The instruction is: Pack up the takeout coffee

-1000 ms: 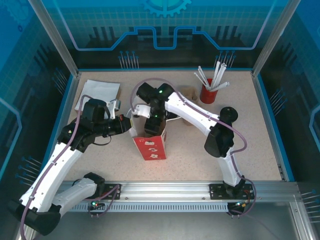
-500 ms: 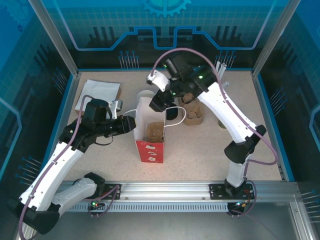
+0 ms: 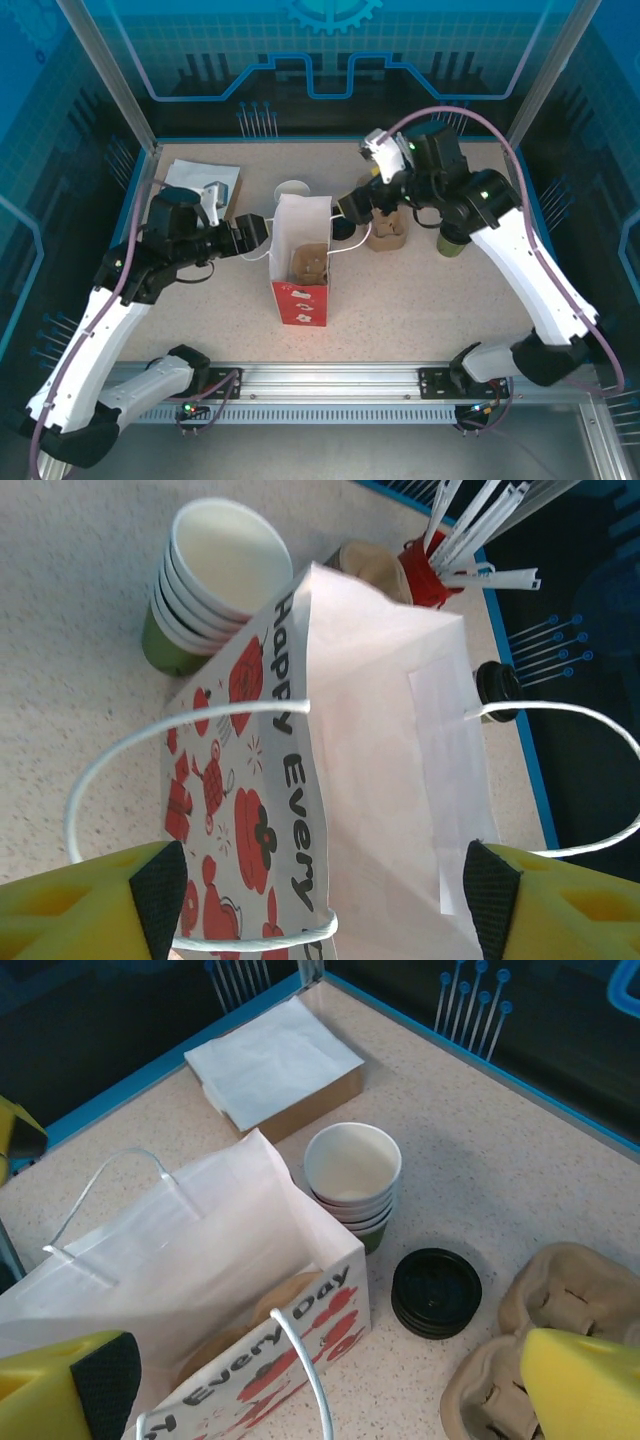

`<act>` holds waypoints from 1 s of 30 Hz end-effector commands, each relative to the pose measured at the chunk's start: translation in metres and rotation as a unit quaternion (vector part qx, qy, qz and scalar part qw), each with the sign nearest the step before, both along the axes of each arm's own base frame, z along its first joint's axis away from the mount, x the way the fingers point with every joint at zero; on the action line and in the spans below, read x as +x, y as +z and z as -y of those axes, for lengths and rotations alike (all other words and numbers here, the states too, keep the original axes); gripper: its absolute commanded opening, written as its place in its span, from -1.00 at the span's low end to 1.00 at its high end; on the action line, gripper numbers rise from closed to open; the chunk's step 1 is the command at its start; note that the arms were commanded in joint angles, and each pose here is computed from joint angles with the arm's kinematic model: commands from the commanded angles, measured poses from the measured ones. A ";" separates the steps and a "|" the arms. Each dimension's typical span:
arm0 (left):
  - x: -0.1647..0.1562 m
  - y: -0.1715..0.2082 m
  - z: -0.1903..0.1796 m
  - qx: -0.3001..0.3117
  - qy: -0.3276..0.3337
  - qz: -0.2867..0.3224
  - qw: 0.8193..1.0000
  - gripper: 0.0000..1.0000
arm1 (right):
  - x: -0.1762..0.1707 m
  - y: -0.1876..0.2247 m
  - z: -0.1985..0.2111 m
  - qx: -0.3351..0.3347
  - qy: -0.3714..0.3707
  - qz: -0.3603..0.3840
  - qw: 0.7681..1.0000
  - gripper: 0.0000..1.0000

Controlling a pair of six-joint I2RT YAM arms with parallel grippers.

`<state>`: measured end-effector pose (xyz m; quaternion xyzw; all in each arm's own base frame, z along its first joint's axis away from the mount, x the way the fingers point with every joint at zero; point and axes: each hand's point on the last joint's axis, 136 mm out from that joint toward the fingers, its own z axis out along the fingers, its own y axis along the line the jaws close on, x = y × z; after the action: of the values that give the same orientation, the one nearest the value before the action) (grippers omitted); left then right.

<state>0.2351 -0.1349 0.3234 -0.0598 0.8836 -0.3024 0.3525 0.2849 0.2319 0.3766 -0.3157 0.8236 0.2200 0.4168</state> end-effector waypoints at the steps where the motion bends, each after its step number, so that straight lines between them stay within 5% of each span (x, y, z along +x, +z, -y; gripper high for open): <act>1: -0.003 0.016 -0.012 0.037 0.008 0.026 0.999 0.55 | 0.004 0.014 0.019 0.051 -0.045 0.023 0.997 1.00; 14: 0.013 0.020 -0.009 0.159 -0.074 0.013 0.984 0.52 | -0.007 -0.044 0.085 0.036 -0.164 -0.030 0.985 1.00; 24: 0.059 0.006 0.003 0.265 -0.157 -0.007 0.951 0.56 | -0.010 -0.072 0.094 0.004 -0.181 -0.052 0.982 1.00; 30: 0.081 -0.020 0.026 0.274 -0.231 -0.040 0.933 0.60 | -0.009 -0.078 0.097 -0.008 -0.182 -0.058 0.982 1.00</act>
<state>0.3184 -0.1529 0.3146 0.1793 0.9376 -0.1182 0.2735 0.2753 0.1444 0.3000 -0.1593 0.8885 0.1657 0.3971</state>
